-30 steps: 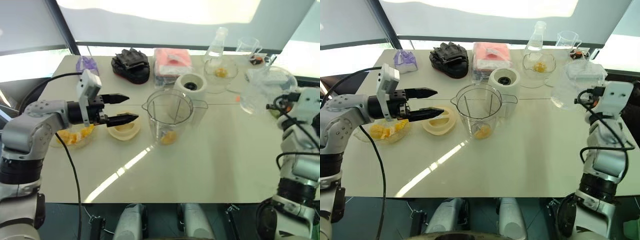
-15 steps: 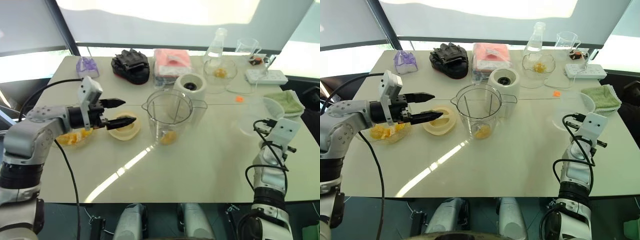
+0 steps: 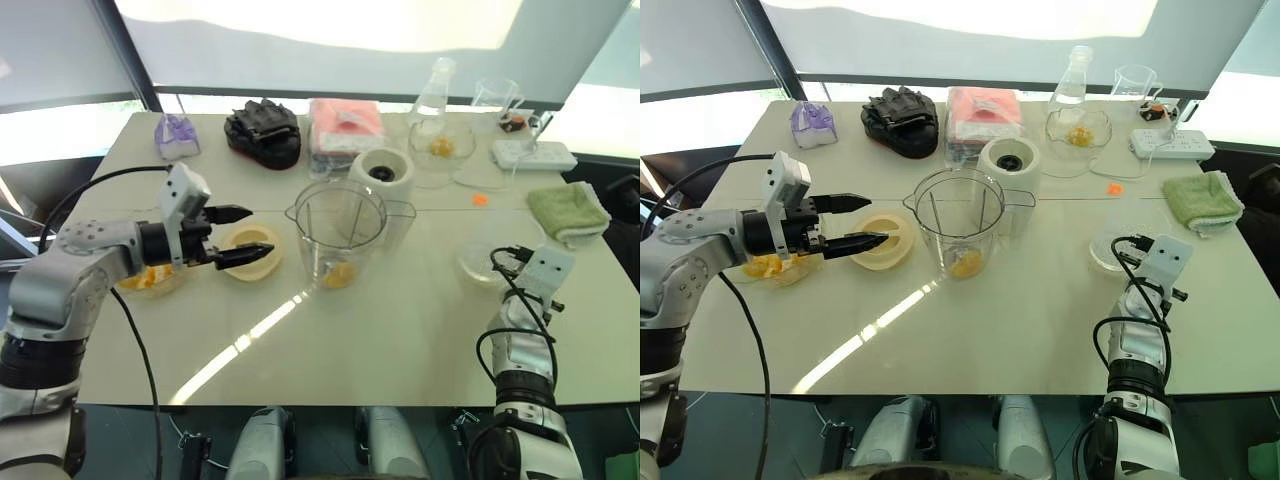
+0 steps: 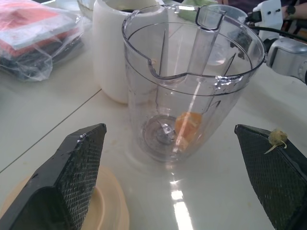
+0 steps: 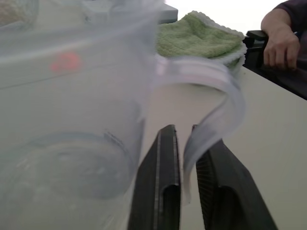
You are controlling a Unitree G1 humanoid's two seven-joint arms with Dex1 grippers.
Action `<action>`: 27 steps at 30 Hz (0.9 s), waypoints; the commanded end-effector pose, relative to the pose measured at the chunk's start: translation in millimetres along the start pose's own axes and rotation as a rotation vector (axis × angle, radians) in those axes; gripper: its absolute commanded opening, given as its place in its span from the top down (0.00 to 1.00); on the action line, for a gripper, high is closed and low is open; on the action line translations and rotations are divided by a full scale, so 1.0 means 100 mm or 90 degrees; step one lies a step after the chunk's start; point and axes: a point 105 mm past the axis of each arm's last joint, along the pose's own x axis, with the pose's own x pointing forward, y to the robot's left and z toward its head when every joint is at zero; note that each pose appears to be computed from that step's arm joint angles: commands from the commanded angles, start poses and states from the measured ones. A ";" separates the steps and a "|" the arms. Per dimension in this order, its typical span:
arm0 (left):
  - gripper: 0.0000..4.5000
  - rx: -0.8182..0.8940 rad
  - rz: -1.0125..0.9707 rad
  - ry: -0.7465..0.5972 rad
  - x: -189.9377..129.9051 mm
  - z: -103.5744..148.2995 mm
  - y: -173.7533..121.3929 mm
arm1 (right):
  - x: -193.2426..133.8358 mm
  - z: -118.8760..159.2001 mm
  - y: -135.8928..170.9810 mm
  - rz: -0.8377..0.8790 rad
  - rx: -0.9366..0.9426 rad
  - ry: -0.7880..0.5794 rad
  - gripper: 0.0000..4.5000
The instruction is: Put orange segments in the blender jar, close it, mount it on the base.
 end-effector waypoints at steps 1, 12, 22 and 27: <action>0.00 0.027 0.003 -0.010 -0.02 0.09 0.01 | 0.00 0.12 -0.02 -0.005 0.009 -0.028 0.44; 0.00 0.019 0.003 -0.011 0.01 0.06 0.05 | -0.31 0.20 -0.01 0.065 -0.048 -0.057 0.01; 0.00 0.011 0.060 -0.001 -0.02 -0.05 0.32 | -0.83 0.46 -0.10 0.170 -0.138 -0.105 0.01; 0.00 0.091 0.140 0.130 -0.13 -0.39 0.76 | -1.37 0.56 -0.18 0.503 -0.277 -0.058 0.01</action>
